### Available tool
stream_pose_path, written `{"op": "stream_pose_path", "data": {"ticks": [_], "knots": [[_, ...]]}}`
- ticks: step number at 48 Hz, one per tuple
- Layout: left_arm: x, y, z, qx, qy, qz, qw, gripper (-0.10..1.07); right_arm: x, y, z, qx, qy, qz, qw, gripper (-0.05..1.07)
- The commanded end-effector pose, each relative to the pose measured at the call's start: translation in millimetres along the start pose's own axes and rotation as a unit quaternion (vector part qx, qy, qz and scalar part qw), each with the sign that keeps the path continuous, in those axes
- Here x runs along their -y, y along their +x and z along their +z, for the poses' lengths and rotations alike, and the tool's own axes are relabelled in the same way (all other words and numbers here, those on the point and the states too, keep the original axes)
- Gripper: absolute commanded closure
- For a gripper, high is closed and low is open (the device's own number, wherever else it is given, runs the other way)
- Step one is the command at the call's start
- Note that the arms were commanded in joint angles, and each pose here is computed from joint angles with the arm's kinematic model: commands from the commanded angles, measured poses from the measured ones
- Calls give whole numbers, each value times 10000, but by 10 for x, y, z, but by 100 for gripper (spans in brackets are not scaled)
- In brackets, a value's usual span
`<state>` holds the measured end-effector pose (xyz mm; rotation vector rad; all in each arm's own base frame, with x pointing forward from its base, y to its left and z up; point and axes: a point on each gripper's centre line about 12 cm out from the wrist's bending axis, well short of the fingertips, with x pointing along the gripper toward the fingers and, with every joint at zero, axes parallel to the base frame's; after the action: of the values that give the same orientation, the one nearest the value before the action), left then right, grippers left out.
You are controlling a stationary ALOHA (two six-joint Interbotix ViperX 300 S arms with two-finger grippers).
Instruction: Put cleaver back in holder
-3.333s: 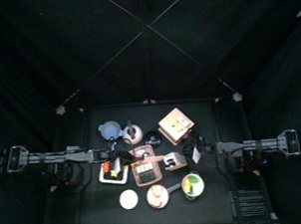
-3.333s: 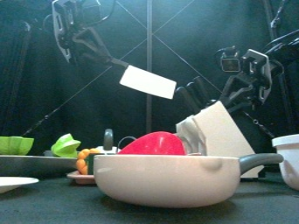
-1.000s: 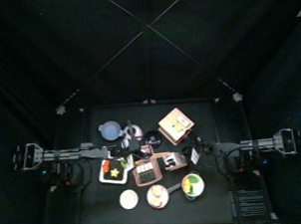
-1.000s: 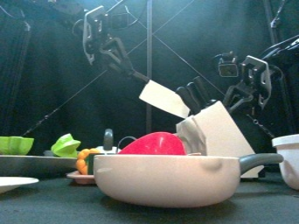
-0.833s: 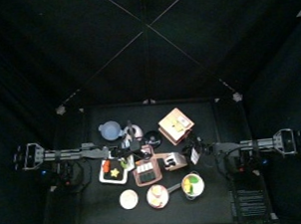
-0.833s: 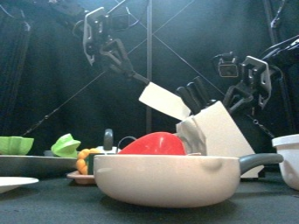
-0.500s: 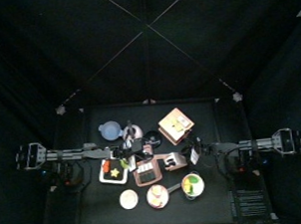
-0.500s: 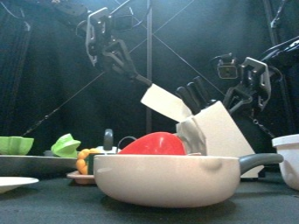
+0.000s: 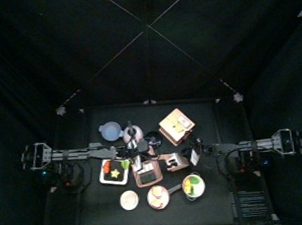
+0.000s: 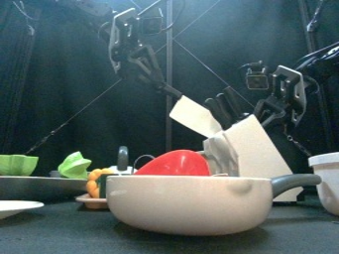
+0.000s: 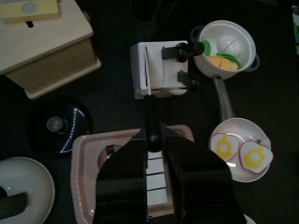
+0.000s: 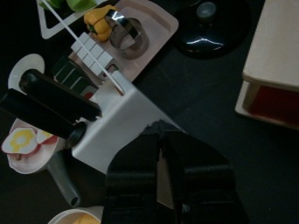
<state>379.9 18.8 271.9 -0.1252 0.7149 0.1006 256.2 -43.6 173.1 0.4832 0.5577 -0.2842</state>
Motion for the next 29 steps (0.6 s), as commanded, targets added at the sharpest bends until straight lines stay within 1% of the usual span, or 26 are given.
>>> {"op": "stream_pose_path", "data": {"ticks": [1, 4, 9, 17, 29], "knots": [[15, -107, 156, 154, 2, -8, 9999, 60, -63, 3, 106, 158, -3, 108, 9998, 61], [17, -142, 182, 116, -7, -2, 9999, 60, -70, 6, 112, 157, -8, 112, 9998, 61], [21, -132, 213, 40, -15, 8, 10000, 60, -72, 15, 125, 165, -3, 111, 9998, 61], [30, -62, 288, -66, -16, 26, 10000, 60, -83, 43, 133, 157, -7, 125, 9998, 61], [37, 31, 353, -194, -10, 51, 9998, 60, -84, 74, 137, 128, -6, 113, 9999, 61]]}}
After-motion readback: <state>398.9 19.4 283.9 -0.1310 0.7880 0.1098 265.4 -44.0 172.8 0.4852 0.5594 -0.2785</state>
